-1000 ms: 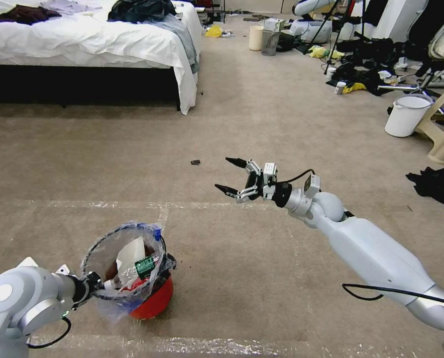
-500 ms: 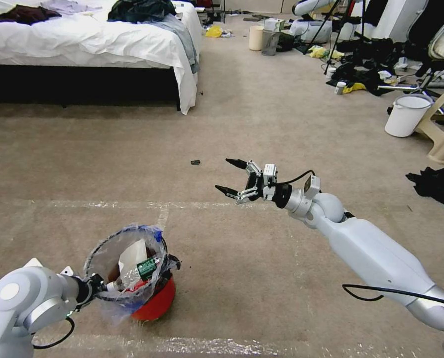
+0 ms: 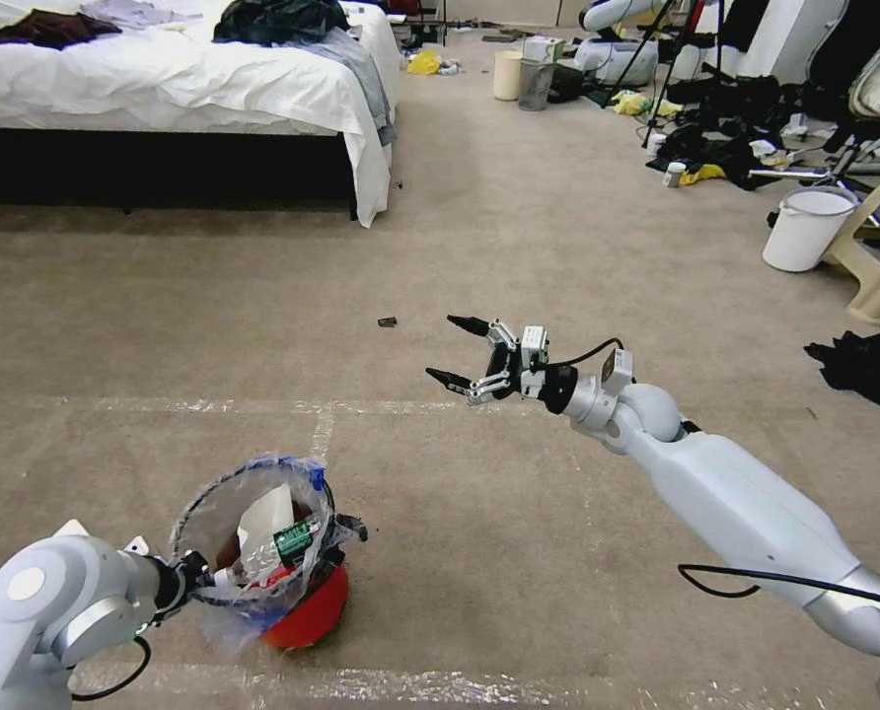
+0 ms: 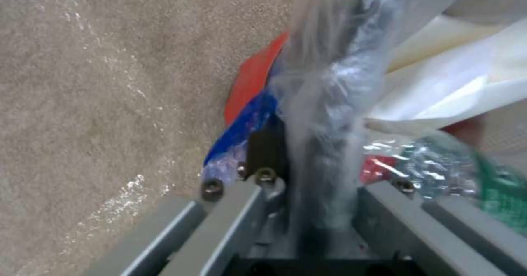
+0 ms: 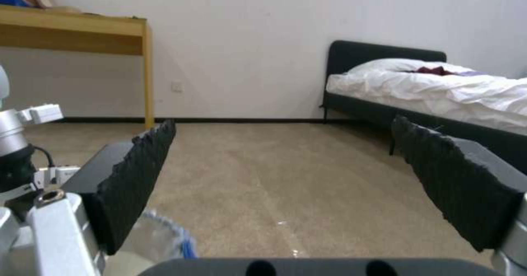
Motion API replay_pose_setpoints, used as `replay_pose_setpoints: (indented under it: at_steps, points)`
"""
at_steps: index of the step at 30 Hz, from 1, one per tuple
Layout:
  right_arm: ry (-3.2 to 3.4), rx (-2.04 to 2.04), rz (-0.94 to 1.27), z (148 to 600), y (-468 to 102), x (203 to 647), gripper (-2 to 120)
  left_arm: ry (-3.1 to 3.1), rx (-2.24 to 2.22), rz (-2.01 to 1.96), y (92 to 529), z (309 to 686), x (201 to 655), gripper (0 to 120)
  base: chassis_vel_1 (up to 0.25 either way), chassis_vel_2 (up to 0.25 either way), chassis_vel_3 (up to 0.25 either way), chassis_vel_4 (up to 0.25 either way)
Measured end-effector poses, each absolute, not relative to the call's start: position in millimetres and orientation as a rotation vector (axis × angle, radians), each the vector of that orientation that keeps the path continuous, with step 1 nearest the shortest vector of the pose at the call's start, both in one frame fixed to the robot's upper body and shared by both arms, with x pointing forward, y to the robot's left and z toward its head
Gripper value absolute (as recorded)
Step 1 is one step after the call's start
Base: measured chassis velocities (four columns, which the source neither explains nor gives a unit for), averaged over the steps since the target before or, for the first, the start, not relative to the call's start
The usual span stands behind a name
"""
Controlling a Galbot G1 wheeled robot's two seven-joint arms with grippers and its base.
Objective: Pick up the trash bin and place the garbage on the floor into it.
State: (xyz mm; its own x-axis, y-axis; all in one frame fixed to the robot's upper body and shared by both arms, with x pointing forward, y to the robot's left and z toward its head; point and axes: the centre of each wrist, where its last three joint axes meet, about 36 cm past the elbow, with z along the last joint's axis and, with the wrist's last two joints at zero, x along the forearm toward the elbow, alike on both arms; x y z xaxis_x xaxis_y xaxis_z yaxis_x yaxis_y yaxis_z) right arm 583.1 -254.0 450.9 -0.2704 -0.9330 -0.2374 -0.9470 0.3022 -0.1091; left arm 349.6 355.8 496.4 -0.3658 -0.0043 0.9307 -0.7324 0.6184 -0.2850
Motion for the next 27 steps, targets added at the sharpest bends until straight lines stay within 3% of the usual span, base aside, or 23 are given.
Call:
replay_pose_setpoints:
  at_steps: [5,8,17,18,21,23,27]
  points:
    - [2.322,-1.715,0.078,449,-256,582,100,-1.801,0.591,0.876,355,497,348,22,0.0,0.0,0.0,0.0]
    - [2.327,-1.712,0.078,447,-258,580,100,-1.817,0.576,0.884,354,498,346,39,0.0,0.0,0.0,0.0]
    - [2.327,-1.711,0.078,447,-260,578,100,-1.84,0.567,0.887,351,501,343,67,0.0,0.0,0.0,0.0]
    - [2.327,-1.715,0.077,447,-261,578,100,-1.844,0.569,0.888,352,502,343,76,0.0,0.0,0.0,0.0]
    - [2.326,-1.718,0.077,446,-261,577,100,-1.845,0.573,0.887,352,503,342,82,0.0,0.0,0.0,0.0]
    - [2.326,-1.72,0.077,446,-260,577,100,-1.853,0.593,0.865,353,502,340,93,0.0,0.0,0.0,0.0]
    - [2.327,-1.72,0.078,445,-260,577,100,-1.876,0.649,0.793,354,499,336,99,0.0,0.0,0.0,0.0]
